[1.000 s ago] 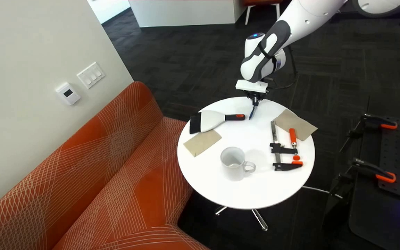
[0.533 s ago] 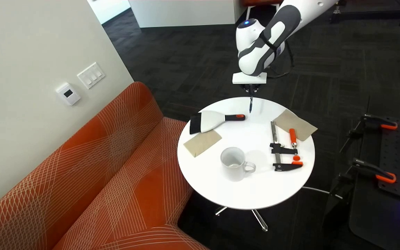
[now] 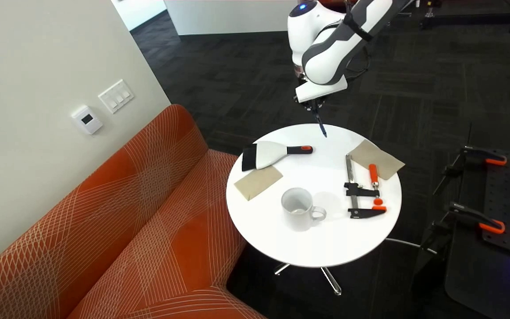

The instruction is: Pick the pen and put it in the cup

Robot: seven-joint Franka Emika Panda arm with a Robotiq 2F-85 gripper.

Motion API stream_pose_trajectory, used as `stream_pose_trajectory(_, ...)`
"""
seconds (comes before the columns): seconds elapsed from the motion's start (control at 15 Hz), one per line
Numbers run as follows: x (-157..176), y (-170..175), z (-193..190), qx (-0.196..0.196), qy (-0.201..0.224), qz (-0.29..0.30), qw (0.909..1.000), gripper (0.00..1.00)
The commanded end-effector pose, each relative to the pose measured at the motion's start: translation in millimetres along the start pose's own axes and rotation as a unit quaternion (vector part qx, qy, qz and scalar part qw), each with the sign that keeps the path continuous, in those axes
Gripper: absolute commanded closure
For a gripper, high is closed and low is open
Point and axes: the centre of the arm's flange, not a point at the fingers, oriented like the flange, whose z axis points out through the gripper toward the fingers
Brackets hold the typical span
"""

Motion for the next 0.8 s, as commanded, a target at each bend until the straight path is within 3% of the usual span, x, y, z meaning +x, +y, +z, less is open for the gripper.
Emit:
stream_pose_trajectory(0.0,-30.7,3.7,-52.1,0.000,-0.013,-0.093,0.9956,0.96)
stream_pose_trajectory(0.4,-77.8,-6.5,-111.0,-0.010,-0.019,-0.230,0.9730,0.96)
stream_pose_trajectory(0.73,-104.1,-3.1,-142.2,-0.007,-0.025,-0.364,0.9309,0.96)
